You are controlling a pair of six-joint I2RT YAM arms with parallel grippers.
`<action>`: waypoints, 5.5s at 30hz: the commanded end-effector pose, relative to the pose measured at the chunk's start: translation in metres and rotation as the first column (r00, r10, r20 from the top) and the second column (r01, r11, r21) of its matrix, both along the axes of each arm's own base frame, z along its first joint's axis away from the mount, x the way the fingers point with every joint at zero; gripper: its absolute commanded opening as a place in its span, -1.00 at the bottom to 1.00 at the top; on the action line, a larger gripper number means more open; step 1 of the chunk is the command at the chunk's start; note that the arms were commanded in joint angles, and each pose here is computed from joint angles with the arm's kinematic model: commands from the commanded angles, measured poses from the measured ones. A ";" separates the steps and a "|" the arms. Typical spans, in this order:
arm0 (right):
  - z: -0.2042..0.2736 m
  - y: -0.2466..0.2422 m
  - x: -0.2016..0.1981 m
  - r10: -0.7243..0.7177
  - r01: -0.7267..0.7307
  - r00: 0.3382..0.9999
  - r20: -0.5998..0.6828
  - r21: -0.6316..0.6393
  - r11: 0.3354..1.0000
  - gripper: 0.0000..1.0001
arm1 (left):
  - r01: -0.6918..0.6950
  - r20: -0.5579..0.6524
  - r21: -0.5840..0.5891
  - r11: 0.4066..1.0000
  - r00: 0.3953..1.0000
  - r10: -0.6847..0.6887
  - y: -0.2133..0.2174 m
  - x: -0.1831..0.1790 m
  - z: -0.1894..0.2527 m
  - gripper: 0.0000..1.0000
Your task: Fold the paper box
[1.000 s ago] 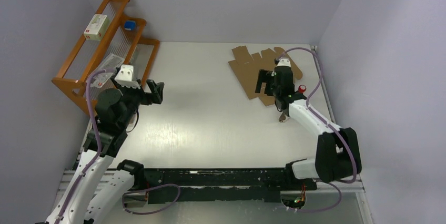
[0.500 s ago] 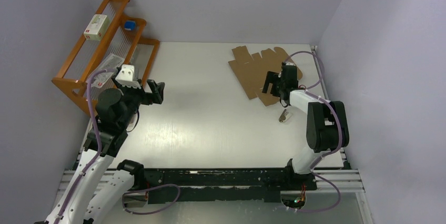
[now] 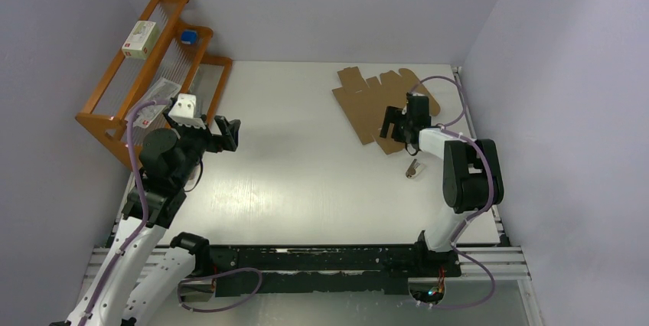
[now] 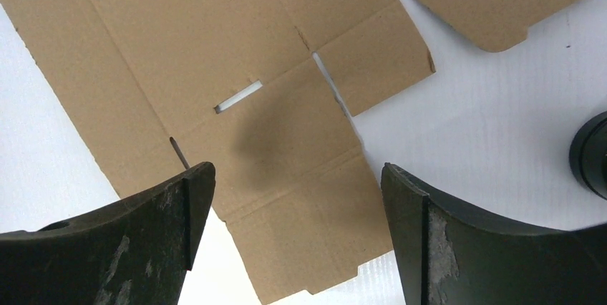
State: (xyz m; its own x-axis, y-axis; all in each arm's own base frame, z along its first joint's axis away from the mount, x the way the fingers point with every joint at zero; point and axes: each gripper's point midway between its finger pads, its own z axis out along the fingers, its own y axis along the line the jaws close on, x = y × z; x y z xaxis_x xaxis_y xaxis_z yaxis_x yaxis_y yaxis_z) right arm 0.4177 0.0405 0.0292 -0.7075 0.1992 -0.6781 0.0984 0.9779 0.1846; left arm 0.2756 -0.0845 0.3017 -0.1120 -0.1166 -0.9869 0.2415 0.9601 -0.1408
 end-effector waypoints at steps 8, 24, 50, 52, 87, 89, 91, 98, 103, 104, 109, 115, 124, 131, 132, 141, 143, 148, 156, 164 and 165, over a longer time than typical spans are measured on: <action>-0.019 0.054 -0.033 0.128 -0.123 0.989 -0.068 0.068 0.990 0.76 | 0.037 0.043 -0.007 0.999 0.998 -0.037 -0.007 -0.002 0.008 0.95; 0.016 0.242 -0.076 0.453 -0.451 0.891 0.034 0.192 0.872 0.68 | 0.037 0.053 -0.014 0.999 0.998 -0.036 -0.006 -0.006 0.011 0.95; 0.067 0.054 -0.015 0.050 -0.077 0.974 0.220 0.116 0.990 0.79 | 0.095 -0.442 -0.426 0.900 0.845 -0.299 -0.103 0.039 -0.114 0.83; 0.066 0.046 -0.007 0.039 -0.064 0.976 0.212 0.115 0.991 0.78 | 0.097 -0.449 -0.402 0.910 0.846 -0.289 -0.103 0.041 -0.116 0.84; -0.015 0.090 -0.026 0.222 -0.216 0.975 -0.018 0.162 0.963 0.64 | 0.070 -0.487 -0.403 0.913 0.828 -0.278 -0.106 0.045 -0.150 0.88; -0.016 0.099 -0.034 0.248 -0.240 0.968 -0.032 0.165 0.957 0.63 | 0.067 -0.488 -0.406 0.911 0.828 -0.278 -0.106 0.045 -0.151 0.87; -0.018 0.108 -0.043 0.275 -0.264 0.960 -0.047 0.171 0.949 0.62 | 0.069 -0.489 -0.411 0.909 0.825 -0.283 -0.108 0.045 -0.152 0.87; -0.018 0.158 -0.080 0.380 -0.361 0.923 -0.052 0.218 0.907 0.61 | 0.055 -0.490 -0.422 0.905 0.826 -0.279 -0.107 0.044 -0.157 0.85; -0.006 0.206 -0.101 0.472 -0.453 0.881 -0.008 0.267 0.851 0.61 | 0.033 -0.497 -0.419 0.907 0.828 -0.260 -0.104 0.045 -0.161 0.85; -0.001 0.212 -0.101 0.484 -0.467 0.875 0.004 0.268 0.843 0.60 | 0.030 -0.498 -0.421 0.907 0.828 -0.258 -0.104 0.045 -0.162 0.85; 0.028 0.209 -0.086 0.485 -0.488 0.872 0.067 0.194 0.851 0.65 | 0.016 -0.506 -0.417 0.909 0.827 -0.247 -0.103 0.048 -0.166 0.84; 0.063 0.158 -0.050 0.392 -0.404 0.910 0.133 0.076 0.912 0.71 | 0.006 -0.517 -0.428 0.904 0.819 -0.250 -0.110 0.060 -0.173 0.82; 0.069 0.057 -0.008 0.143 -0.167 0.973 0.182 0.130 0.977 0.70 | 0.003 -0.547 -0.461 0.888 0.787 -0.287 -0.140 0.089 -0.196 0.73; 0.068 0.051 -0.006 0.095 -0.135 0.975 0.199 0.195 0.972 0.66 | 0.011 -0.562 -0.478 0.878 0.765 -0.315 -0.171 0.124 -0.211 0.53; 0.068 0.051 -0.006 0.087 -0.127 0.976 0.201 0.196 0.972 0.65 | 0.002 -0.568 -0.481 0.876 0.761 -0.314 -0.173 0.128 -0.217 0.50; 0.072 0.051 -0.013 0.076 -0.126 0.970 0.232 0.208 0.970 0.64 | -0.016 -0.611 -0.527 0.850 0.702 -0.366 -0.200 0.152 -0.256 0.12; 0.074 0.051 -0.013 0.075 -0.128 0.967 0.242 0.211 0.969 0.64 | -0.022 -0.617 -0.532 0.847 0.695 -0.369 -0.204 0.154 -0.265 0.05; 0.074 0.056 -0.011 0.086 -0.145 0.966 0.244 0.232 0.962 0.63 | -0.044 -0.631 -0.567 0.822 0.665 -0.400 -0.215 0.155 -0.287 -0.08; 0.070 0.056 -0.012 0.088 -0.145 0.967 0.240 0.234 0.961 0.60 | -0.051 -0.639 -0.565 0.824 0.659 -0.397 -0.215 0.154 -0.298 -0.50; 0.062 0.060 -0.013 0.112 -0.163 0.971 0.212 0.243 0.956 0.55 | -0.042 -0.672 -0.474 0.880 0.662 -0.331 -0.170 0.149 -0.289 -0.89; 0.060 0.060 -0.013 0.112 -0.162 0.972 0.206 0.244 0.956 0.55 | -0.043 -0.684 -0.454 0.890 0.657 -0.317 -0.162 0.148 -0.288 -0.89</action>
State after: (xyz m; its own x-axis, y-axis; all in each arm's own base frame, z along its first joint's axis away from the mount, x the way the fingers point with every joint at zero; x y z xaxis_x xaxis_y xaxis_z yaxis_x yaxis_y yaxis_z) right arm 0.4027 0.0994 0.0923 -0.5980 0.2993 -0.7435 -0.0835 0.8993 0.4292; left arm 0.4356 -0.2843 0.0248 -0.7879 -0.4512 -0.4192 0.0356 0.6461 -0.7624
